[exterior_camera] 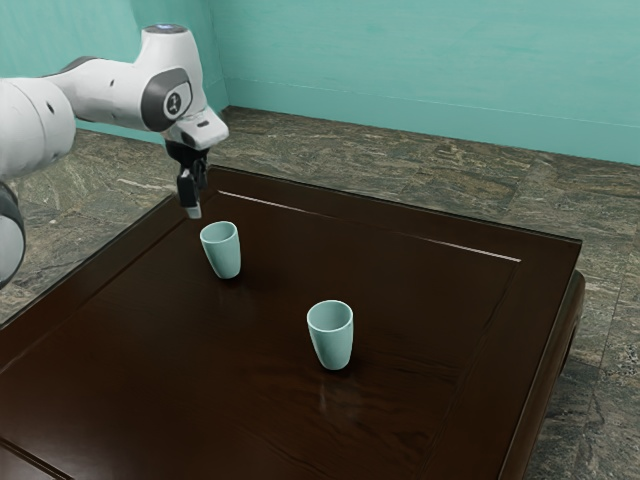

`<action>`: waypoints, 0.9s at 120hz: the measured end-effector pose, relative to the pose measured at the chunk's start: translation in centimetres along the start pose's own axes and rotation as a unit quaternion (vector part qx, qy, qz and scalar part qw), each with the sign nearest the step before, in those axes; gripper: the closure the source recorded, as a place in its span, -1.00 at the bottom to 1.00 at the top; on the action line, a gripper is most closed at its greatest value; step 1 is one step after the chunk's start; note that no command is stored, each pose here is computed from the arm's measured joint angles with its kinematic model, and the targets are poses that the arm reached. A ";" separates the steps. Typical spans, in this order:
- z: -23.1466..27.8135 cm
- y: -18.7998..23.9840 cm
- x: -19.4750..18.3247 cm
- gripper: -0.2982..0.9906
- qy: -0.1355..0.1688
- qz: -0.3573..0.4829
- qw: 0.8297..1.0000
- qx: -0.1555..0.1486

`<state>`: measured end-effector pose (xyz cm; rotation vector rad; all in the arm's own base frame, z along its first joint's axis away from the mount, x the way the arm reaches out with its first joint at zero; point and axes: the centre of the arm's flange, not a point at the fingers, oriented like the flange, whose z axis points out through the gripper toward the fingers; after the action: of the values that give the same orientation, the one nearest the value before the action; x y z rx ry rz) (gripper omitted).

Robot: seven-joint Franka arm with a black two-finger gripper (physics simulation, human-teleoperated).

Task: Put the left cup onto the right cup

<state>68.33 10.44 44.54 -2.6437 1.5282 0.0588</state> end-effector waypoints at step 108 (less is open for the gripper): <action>12.8 -1.5 1.6 -0.10 0.001 0.016 0.999 -0.033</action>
<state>70.57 10.99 31.78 -2.6709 1.5957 0.1119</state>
